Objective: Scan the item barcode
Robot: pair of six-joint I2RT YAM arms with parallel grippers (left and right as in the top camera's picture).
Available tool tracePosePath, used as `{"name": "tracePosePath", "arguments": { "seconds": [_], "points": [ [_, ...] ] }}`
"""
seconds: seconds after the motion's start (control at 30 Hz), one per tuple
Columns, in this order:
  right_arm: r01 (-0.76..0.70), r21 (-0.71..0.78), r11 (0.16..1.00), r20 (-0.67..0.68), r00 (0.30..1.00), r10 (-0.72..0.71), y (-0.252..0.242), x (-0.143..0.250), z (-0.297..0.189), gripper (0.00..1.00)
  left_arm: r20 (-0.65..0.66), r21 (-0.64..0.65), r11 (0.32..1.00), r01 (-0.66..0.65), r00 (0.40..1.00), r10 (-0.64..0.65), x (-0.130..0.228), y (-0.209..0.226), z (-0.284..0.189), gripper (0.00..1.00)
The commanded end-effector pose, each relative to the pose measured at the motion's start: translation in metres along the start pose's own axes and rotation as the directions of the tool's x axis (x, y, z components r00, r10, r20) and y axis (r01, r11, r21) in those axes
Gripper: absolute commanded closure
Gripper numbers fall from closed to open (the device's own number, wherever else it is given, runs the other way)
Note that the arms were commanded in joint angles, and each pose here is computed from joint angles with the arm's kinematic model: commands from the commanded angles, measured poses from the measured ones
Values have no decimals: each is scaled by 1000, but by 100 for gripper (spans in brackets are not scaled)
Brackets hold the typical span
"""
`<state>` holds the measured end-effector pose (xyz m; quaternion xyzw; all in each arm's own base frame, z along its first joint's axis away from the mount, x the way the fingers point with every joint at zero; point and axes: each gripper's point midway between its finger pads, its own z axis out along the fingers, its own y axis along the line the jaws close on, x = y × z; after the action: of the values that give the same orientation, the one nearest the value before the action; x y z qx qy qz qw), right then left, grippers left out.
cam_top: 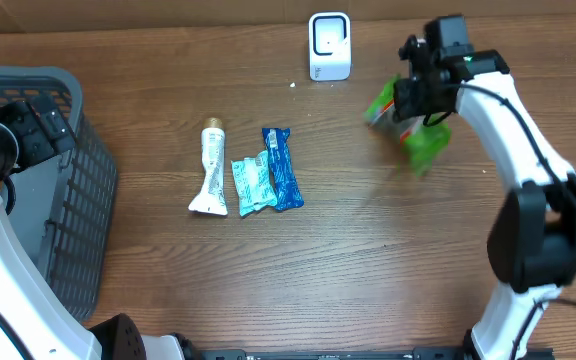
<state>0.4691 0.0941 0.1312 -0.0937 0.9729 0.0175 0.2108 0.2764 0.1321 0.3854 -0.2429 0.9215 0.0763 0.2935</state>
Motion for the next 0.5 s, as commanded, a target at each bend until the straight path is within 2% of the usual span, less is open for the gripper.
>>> {"name": "tracePosePath", "arguments": {
  "seconds": [0.0, 0.17, 0.33, 0.47],
  "points": [
    [7, 374, 927, 35, 999, -22, -28, -6, -29, 96, 13, 4, 1000, 19, 1000, -19, -3, 0, -3, 1],
    [93, 408, 908, -30, 996, -88, 18, 11, -9, 96, 14, 3, 1000, 19, 1000, -19, -3, 1, -3, 0],
    [130, 394, 910, -102, 990, -98, 59, 35, 34, 96, 14, 4, 1000, 19, 1000, -19, -3, 0, -3, 0],
    [134, 391, 910, -136, 987, -87, 82, 54, 47, 96, 13, 4, 1000, 19, 1000, -19, -3, 0, -3, 0]
  ]
}}
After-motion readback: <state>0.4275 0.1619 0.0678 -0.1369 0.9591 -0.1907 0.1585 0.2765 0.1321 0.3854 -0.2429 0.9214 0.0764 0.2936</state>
